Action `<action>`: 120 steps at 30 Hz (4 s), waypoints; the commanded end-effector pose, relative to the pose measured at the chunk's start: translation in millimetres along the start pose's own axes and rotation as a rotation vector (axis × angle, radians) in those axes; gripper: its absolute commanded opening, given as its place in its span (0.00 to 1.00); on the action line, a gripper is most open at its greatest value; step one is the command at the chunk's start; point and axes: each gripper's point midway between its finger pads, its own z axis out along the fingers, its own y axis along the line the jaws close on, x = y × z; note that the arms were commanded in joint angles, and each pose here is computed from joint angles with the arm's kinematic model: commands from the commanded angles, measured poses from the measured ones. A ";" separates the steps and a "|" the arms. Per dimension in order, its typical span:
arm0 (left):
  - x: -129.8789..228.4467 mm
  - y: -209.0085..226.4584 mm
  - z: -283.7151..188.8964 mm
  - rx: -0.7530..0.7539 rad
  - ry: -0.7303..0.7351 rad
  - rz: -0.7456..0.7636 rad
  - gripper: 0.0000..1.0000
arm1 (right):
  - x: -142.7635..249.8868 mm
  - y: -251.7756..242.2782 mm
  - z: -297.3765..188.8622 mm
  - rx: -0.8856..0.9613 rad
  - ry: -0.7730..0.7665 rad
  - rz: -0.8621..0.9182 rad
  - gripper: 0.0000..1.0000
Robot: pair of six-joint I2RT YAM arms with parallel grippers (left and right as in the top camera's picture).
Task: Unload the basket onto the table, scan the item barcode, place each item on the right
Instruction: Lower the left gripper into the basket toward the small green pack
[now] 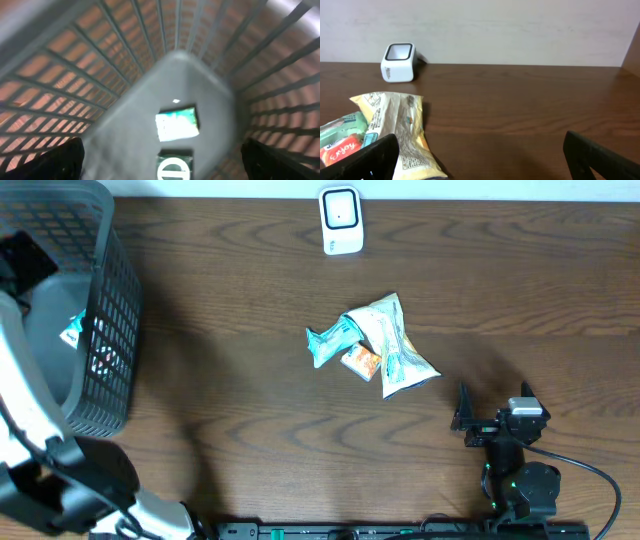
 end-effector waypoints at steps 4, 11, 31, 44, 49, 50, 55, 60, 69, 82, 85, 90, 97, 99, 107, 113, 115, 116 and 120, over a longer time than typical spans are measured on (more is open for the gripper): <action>21.9 -0.9 45.8 -0.024 0.109 0.207 0.98 | 0.1 0.5 -0.3 -0.002 -0.001 -0.011 0.99; 51.9 -4.7 93.0 -0.005 0.240 0.458 0.95 | 0.1 0.5 -0.3 -0.002 -0.001 -0.011 0.99; 108.7 -32.8 164.5 0.195 0.389 0.730 0.79 | 0.1 0.5 -0.3 -0.002 -0.001 -0.011 0.99; 117.9 -35.1 189.9 0.200 0.397 0.748 0.72 | 0.1 0.5 -0.3 -0.002 -0.001 -0.011 0.99; 131.6 -34.4 199.5 0.207 0.440 0.750 0.72 | 0.1 0.5 -0.3 -0.002 -0.002 -0.011 0.99; 134.1 -34.2 201.0 0.209 0.448 0.751 0.71 | 0.1 0.5 -0.3 -0.002 -0.001 -0.011 0.99; 142.3 -33.4 203.5 0.213 0.477 0.746 0.31 | 0.1 0.5 -0.3 -0.002 -0.002 -0.011 0.99; 142.7 -33.3 203.3 0.194 0.485 0.671 0.20 | 0.1 0.6 -0.3 -0.002 -0.001 -0.011 0.99; 124.8 -33.4 188.1 0.151 0.444 0.513 0.07 | 0.1 0.6 -0.3 -0.002 -0.001 -0.011 0.99; -11.6 -29.9 50.9 0.121 -0.028 0.102 0.07 | 0.1 0.5 -0.3 -0.002 -0.002 -0.011 0.99; -27.3 -24.4 7.7 0.135 -0.103 -0.017 0.07 | 0.1 0.5 -0.3 -0.002 -0.002 -0.011 0.99; -39.9 -17.2 -65.0 0.210 -0.191 -0.339 0.07 | 0.1 0.5 -0.3 -0.002 -0.002 -0.011 0.99; -31.5 -70.5 -161.8 0.618 -0.202 -0.301 0.07 | 0.1 0.5 -0.3 -0.002 -0.001 -0.011 0.99; -31.0 -72.0 -170.6 0.620 -0.222 -0.287 0.07 | 0.1 0.5 -0.3 -0.002 -0.001 -0.011 0.99; -24.2 -31.2 -122.8 0.294 -0.231 -0.193 0.82 | 0.1 0.5 -0.3 -0.002 -0.001 -0.011 0.99; -7.0 -14.0 -48.9 0.091 -0.113 -0.153 0.89 | 0.1 0.5 -0.3 -0.002 -0.001 -0.011 0.99; 2.7 -17.9 -20.2 0.070 -0.051 -0.078 0.89 | 0.1 0.5 -0.3 -0.002 -0.001 -0.011 0.99; 7.6 -19.6 -7.4 0.064 -0.023 -0.043 0.89 | 0.1 0.5 -0.3 -0.002 -0.001 -0.011 0.99; 28.6 -26.6 46.2 0.046 0.084 0.135 0.89 | 0.1 0.5 -0.3 -0.002 -0.002 -0.011 0.99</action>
